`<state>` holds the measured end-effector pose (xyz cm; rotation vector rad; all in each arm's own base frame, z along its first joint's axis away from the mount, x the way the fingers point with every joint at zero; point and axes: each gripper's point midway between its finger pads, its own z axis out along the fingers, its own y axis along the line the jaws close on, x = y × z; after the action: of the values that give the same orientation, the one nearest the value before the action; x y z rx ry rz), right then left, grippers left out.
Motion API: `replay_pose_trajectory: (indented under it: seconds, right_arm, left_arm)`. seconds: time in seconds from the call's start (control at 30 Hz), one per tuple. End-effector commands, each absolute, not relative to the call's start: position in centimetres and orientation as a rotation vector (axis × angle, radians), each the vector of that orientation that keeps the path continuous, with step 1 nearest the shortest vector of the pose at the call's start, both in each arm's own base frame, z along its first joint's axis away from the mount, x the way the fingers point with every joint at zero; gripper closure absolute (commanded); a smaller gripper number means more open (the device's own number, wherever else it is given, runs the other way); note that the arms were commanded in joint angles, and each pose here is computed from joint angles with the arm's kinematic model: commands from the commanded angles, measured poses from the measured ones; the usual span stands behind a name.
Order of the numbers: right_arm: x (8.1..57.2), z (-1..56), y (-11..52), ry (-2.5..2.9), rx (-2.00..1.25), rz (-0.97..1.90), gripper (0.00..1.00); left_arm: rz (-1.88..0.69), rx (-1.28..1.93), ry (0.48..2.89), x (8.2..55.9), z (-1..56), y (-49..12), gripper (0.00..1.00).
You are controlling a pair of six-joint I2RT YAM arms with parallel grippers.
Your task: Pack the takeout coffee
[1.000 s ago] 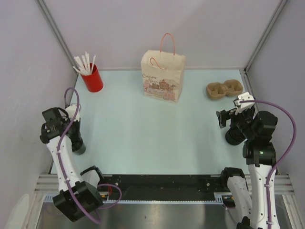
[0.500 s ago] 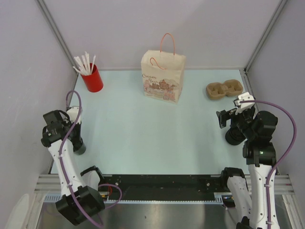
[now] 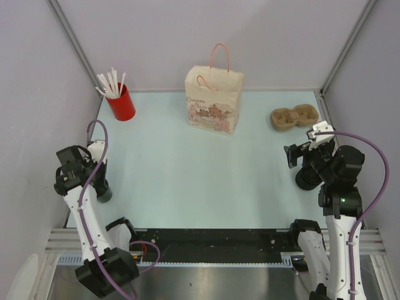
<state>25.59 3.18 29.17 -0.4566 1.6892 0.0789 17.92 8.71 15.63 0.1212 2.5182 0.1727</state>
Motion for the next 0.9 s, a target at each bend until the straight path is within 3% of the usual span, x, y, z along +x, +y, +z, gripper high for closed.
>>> replay_pose_trajectory:
  seconds: [0.0,0.87]
  right_arm:
    - [25.5,29.8,3.2,1.665,-0.468,0.071,0.00]
    - [25.5,29.7,3.2,1.667,-0.469,0.075,0.00]
  left_arm:
    - [0.198,0.126,2.510,17.7,15.8,9.0,0.98]
    - [0.282,0.112,2.416,18.0,18.3,9.5,1.00]
